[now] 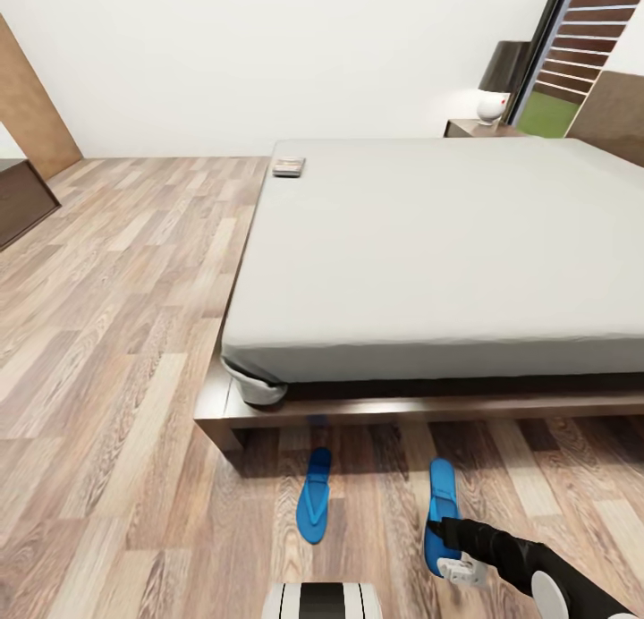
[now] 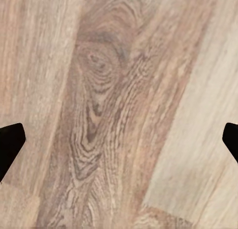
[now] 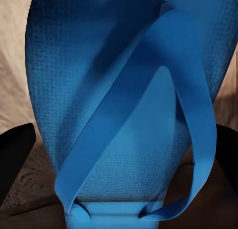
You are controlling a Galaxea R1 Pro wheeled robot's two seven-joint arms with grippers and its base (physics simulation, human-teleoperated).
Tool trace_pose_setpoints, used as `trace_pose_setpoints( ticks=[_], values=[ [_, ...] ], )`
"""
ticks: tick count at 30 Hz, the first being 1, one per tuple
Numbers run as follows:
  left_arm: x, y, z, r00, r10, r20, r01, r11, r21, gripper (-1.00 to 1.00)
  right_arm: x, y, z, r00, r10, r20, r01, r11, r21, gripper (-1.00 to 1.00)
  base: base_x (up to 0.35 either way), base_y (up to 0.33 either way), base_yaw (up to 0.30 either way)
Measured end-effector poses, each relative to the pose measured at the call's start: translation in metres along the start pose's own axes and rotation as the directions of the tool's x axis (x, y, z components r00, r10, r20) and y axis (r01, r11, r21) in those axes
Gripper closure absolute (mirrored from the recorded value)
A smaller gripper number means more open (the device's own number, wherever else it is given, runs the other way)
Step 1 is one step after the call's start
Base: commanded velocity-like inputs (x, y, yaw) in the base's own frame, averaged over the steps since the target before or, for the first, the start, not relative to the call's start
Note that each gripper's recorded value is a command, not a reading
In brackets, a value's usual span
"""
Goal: In the bedroom, move the book from the bed onto either nightstand, and place the two sandals side by side next to the bed.
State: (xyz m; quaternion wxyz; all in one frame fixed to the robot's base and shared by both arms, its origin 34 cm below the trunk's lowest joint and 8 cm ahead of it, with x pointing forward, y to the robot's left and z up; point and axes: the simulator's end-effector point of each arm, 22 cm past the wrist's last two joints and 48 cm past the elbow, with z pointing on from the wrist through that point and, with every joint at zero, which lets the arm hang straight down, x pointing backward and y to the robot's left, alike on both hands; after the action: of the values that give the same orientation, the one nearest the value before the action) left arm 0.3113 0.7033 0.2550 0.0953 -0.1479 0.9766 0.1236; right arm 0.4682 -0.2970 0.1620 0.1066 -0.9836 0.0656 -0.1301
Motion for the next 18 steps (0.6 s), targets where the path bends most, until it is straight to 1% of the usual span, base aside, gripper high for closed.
trace_pose_setpoints(
  ticks=[4,9,14,18],
  values=[
    [0.0001,0.0001,0.0000,1.000,0.001,0.000,-0.001,1.000,0.000,-1.00,0.0000,-0.0003,0.0001,1.000,0.000,0.000,0.000,1.000,0.000,1.00,0.040,0.133,0.000],
    [0.0001,0.0006,0.0000,1.000,0.002,0.000,-0.002,1.000,-0.003,-1.00,-0.0002,-0.0010,0.0003,1.000,0.000,0.000,0.000,1.000,0.001,1.00,0.010,0.058,0.000],
    [0.0001,0.0011,0.0000,1.000,0.002,0.000,-0.002,1.000,-0.005,-1.00,-0.0003,-0.0013,0.0004,1.000,0.000,0.000,0.000,1.000,0.002,1.00,0.002,0.135,0.000],
    [0.0001,0.0012,0.0001,1.000,0.002,0.000,-0.002,1.000,-0.006,-1.00,-0.0006,-0.0033,0.0009,1.000,0.001,0.001,-0.001,1.000,0.005,1.00,0.000,0.041,0.000]
  ],
)
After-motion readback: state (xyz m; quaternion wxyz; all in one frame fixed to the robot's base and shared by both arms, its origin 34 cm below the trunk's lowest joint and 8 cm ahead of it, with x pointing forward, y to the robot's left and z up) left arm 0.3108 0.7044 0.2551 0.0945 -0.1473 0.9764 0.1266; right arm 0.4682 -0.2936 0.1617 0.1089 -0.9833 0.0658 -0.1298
